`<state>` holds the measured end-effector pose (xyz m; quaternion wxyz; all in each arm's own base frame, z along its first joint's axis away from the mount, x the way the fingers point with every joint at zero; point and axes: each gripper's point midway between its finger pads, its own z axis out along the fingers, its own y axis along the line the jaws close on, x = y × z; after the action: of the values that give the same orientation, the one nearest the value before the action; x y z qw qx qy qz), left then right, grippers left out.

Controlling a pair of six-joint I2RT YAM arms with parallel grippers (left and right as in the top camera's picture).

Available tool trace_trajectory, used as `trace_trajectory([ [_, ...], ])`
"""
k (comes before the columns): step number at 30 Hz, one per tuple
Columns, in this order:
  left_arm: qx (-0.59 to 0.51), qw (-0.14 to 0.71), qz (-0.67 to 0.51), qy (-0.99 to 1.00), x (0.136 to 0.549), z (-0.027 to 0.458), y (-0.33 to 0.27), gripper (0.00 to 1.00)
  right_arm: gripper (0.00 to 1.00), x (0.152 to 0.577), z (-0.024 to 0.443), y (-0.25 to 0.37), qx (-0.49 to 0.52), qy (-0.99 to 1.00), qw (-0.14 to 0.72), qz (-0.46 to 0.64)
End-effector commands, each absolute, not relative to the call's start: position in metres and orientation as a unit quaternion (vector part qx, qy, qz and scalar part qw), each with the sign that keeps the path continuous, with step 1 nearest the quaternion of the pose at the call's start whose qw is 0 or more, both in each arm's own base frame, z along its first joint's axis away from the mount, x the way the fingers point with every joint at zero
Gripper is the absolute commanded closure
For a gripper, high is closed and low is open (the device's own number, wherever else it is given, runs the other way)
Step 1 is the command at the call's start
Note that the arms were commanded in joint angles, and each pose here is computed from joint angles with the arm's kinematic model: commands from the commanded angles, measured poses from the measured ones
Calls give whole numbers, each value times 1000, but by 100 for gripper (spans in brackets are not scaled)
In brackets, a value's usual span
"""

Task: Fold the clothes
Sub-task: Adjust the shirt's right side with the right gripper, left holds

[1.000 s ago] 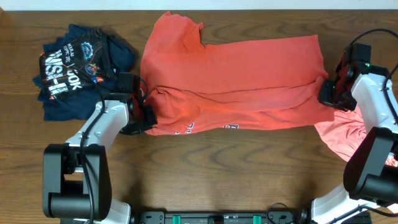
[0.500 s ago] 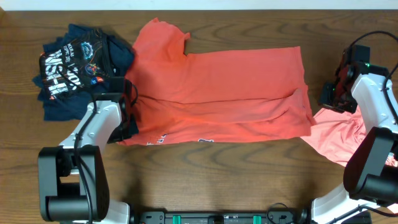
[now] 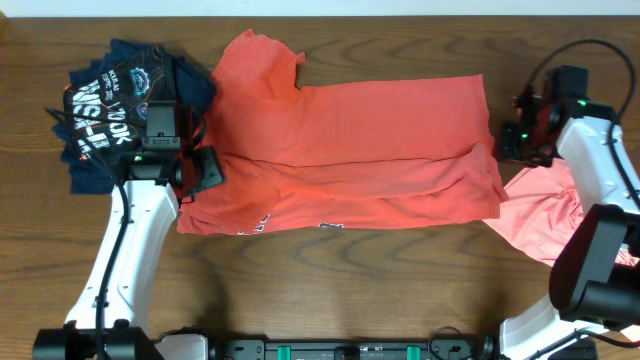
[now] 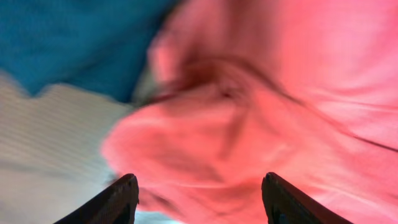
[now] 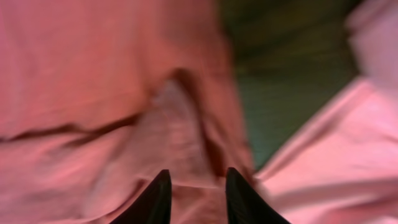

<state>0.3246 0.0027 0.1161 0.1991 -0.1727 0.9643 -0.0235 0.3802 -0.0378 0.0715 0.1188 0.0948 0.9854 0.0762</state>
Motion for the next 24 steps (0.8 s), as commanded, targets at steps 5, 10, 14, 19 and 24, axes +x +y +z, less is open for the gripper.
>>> trace_trajectory([
  [5,-135,165,-109,971,324,107,-41,35,68,381,61,-3,39,987,103,113],
  [10,-140,150,-106,973,324,98,-41,34,67,380,51,-2,34,990,90,105],
  [14,-150,140,-106,973,322,94,-41,34,67,379,37,-1,44,991,73,107],
  [19,-152,139,-106,973,321,94,-41,34,70,376,10,0,66,991,42,107],
  [24,-152,138,-106,973,321,94,-41,34,99,381,-2,-5,98,990,40,95],
])
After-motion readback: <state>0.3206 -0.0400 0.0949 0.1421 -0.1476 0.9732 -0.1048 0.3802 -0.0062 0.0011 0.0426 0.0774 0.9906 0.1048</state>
